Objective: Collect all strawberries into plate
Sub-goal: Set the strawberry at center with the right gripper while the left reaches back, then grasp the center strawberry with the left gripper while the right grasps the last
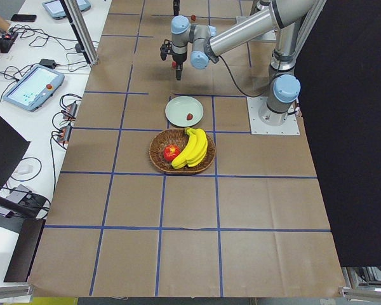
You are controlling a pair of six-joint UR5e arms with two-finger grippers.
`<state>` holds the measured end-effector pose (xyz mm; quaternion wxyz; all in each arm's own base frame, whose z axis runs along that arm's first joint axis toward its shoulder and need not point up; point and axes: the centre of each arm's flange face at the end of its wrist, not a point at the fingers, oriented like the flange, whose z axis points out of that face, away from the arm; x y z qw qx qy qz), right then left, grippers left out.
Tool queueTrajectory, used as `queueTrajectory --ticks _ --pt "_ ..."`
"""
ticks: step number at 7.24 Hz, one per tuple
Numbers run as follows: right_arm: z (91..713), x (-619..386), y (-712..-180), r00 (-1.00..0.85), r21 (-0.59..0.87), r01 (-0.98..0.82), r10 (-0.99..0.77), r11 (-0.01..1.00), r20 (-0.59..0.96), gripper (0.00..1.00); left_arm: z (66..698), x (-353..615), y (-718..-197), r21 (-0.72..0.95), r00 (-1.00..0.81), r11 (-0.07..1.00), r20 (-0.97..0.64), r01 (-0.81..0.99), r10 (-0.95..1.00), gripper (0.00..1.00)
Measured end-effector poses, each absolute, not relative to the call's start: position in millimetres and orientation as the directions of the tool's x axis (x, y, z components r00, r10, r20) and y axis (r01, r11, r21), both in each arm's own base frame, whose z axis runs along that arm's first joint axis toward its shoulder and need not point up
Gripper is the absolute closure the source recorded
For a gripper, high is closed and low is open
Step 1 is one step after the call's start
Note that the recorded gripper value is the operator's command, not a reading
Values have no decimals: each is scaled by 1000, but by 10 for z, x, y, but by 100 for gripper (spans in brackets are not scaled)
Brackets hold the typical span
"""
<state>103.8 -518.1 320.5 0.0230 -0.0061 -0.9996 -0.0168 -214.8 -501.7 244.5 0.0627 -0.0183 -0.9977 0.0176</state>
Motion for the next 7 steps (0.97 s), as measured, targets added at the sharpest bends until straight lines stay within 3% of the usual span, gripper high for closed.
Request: queueTrajectory --ticks 3,6,7 --pt "2900 -233 -4503 -996 -7 -75 -74 997 52 0 2183 -3043 -5404 -30 -987 999 155 25 29 0" --pt "2383 -758 -4096 -993 -37 -120 -119 992 19 1 1844 -3251 -5554 -40 -985 998 163 41 47 2" --pt "2256 -784 -4058 -993 -38 -119 -119 992 6 1 1803 -3254 -5550 -36 -985 998 163 42 48 17"
